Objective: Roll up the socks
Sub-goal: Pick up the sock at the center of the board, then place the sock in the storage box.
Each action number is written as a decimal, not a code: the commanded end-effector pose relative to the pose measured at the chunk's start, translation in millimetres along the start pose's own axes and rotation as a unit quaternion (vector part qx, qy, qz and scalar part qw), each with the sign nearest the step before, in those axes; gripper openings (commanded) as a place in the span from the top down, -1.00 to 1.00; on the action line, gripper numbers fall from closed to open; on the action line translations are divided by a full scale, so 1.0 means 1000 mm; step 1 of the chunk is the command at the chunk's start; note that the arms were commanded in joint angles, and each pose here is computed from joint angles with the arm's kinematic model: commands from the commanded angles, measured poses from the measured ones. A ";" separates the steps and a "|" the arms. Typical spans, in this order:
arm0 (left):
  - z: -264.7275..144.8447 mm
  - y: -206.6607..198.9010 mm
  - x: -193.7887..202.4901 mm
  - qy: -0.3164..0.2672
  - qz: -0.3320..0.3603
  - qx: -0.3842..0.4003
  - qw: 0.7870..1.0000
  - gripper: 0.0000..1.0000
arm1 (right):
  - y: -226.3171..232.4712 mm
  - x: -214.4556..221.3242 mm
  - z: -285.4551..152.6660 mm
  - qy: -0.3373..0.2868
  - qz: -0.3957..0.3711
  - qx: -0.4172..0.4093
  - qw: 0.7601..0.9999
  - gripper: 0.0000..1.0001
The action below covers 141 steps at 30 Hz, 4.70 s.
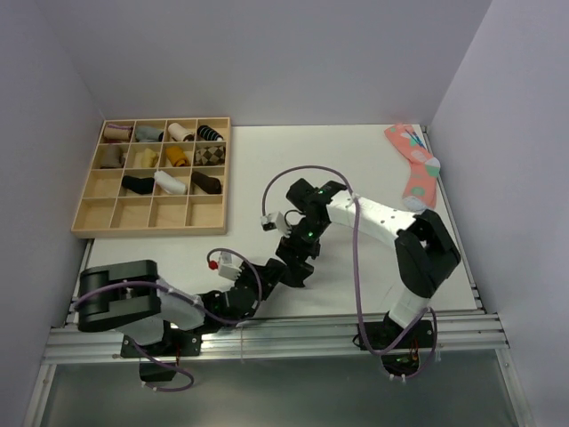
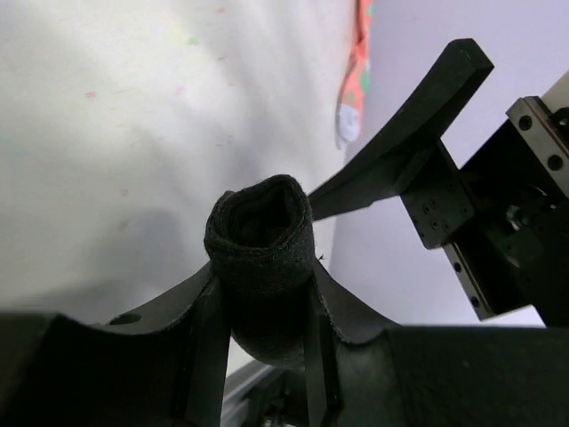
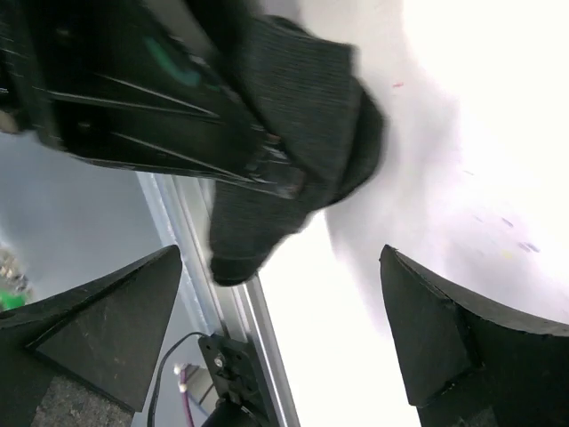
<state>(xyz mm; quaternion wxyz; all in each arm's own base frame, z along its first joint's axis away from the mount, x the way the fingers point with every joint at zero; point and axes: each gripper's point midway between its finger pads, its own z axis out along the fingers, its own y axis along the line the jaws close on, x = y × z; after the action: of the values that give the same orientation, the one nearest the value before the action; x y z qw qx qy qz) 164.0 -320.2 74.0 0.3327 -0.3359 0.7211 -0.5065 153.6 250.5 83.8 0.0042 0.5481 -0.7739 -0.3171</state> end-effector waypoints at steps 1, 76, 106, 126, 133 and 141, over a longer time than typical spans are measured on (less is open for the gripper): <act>-0.005 -0.019 -0.013 -0.017 0.024 0.015 0.999 0.99 | -0.005 -0.026 -0.037 -0.060 -0.014 0.054 0.997 -1.00; -0.049 0.072 -0.665 -0.433 0.131 -0.288 0.844 0.99 | -0.084 -0.013 -0.184 -0.234 -0.018 0.260 0.937 -1.00; -0.011 0.156 -0.633 -0.320 -0.006 -0.451 0.833 0.99 | -0.081 -0.009 -0.176 -0.224 -0.020 0.242 0.944 -1.00; -0.046 0.204 -0.592 -0.321 -0.138 -0.574 0.741 0.98 | -0.078 0.006 -0.165 -0.199 0.016 0.226 0.953 -1.00; -0.048 0.207 -0.588 -0.322 -0.154 -0.590 0.724 0.85 | -0.083 0.013 -0.161 -0.178 0.040 0.226 0.957 -1.00; -0.047 0.207 -0.582 -0.322 -0.173 -0.591 0.719 0.53 | -0.079 0.007 -0.167 -0.180 0.050 0.215 0.959 -1.00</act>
<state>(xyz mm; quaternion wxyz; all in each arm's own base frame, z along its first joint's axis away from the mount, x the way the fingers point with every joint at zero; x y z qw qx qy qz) 491.0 249.3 40.2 0.3384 -0.6774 0.6501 0.0624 271.2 146.9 157.7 -0.2230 0.4351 -0.8396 -0.2366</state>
